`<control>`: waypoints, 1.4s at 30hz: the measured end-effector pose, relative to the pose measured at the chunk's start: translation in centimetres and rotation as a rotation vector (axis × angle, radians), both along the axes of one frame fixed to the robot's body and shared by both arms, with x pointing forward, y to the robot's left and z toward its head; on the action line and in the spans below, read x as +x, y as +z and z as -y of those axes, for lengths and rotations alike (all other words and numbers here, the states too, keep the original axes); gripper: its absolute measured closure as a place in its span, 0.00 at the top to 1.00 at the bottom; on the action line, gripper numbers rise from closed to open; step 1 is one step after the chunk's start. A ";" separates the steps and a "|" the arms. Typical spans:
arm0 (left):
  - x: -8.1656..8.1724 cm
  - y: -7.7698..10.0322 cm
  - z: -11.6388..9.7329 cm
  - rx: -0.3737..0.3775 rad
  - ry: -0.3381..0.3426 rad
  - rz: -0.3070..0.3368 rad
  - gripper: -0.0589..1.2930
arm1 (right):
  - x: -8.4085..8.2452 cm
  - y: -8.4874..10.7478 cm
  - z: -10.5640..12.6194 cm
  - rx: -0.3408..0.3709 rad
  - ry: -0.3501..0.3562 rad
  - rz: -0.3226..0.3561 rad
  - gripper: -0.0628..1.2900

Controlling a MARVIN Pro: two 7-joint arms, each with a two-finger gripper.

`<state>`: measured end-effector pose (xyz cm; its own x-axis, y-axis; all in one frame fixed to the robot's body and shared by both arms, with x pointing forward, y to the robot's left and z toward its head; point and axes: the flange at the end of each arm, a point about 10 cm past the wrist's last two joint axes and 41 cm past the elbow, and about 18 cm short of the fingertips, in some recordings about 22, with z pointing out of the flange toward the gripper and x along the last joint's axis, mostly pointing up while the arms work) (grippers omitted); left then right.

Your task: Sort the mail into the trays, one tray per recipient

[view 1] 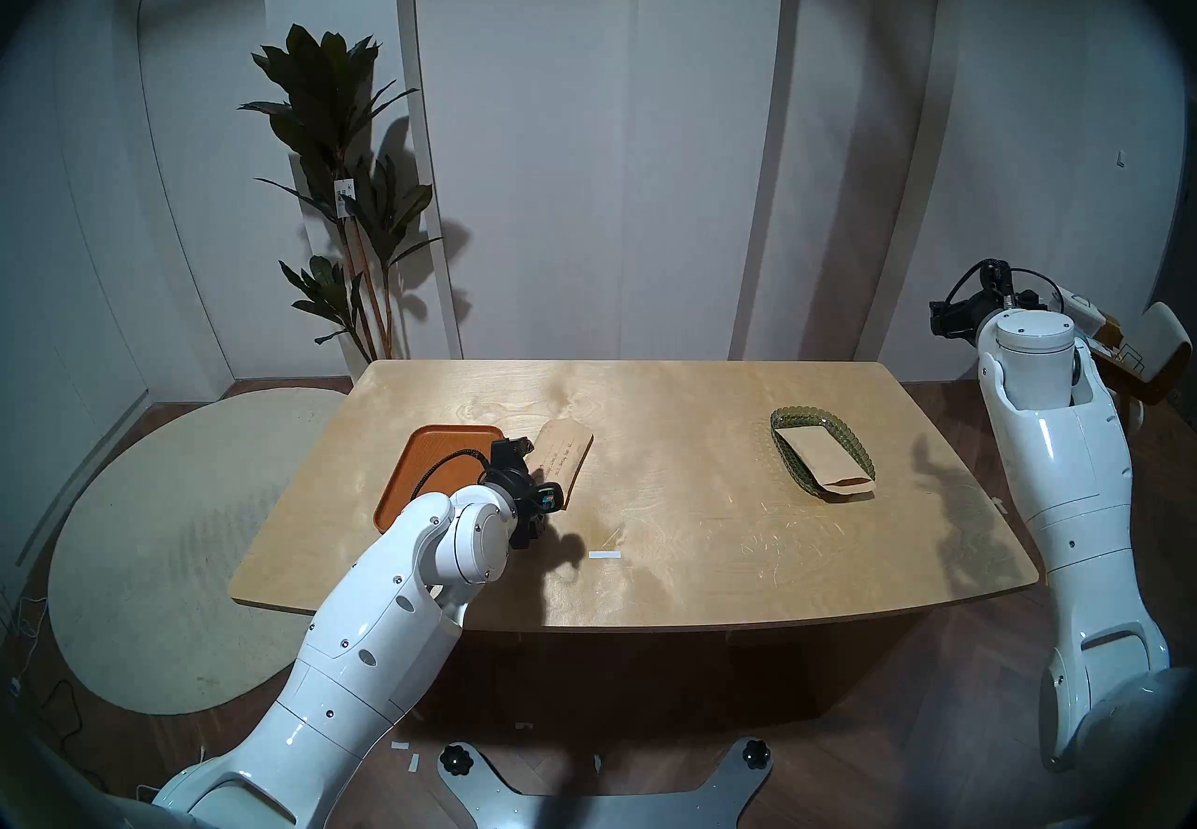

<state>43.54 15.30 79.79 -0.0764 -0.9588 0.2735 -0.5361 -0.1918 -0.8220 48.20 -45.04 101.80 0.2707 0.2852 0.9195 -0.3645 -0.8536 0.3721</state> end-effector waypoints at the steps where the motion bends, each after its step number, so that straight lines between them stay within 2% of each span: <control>1: 0.1 0.1 0.0 -0.004 0.004 0.001 0.94 | 0.0 0.0 0.0 0.000 0.000 0.000 0.95; 12: 1.4 0.5 0.3 -0.046 0.036 0.002 0.94 | 0.0 0.0 0.0 0.000 0.000 0.000 0.95; 19: 1.7 0.7 0.6 -0.089 0.026 -0.032 0.93 | 0.0 0.0 0.0 0.000 0.000 0.000 0.95; 22: 1.7 0.8 0.7 -0.109 0.018 -0.051 0.34 | 0.0 0.0 0.0 0.000 0.000 0.000 0.95; 24: 1.8 0.9 0.7 -0.120 0.017 -0.055 0.05 | 0.0 0.0 0.0 0.000 0.000 0.000 0.95; 25: 1.8 1.0 0.7 -0.124 0.018 -0.055 0.02 | 0.0 0.0 0.0 0.000 0.000 0.000 0.95; 30: 2.2 1.5 0.4 -0.154 0.030 -0.029 0.02 | 0.0 0.0 0.0 0.000 0.000 0.000 0.95; 36: 2.9 2.7 0.0 -0.180 0.056 0.086 0.02 | 0.0 0.0 0.0 0.000 0.000 0.000 0.95; 39: 3.6 3.6 -0.3 -0.196 0.075 0.170 0.02 | 0.0 0.0 0.0 0.000 0.000 0.000 0.95; 42: 4.0 4.2 -0.5 -0.207 0.086 0.214 0.02 | 0.0 0.0 0.0 0.000 0.000 0.000 0.95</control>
<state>47.50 15.79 83.95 -0.0745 -0.8900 0.4497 -0.3293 -0.4037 -0.8535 48.21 -45.04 101.78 0.2710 0.2850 0.9194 -0.3643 -0.8537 0.3720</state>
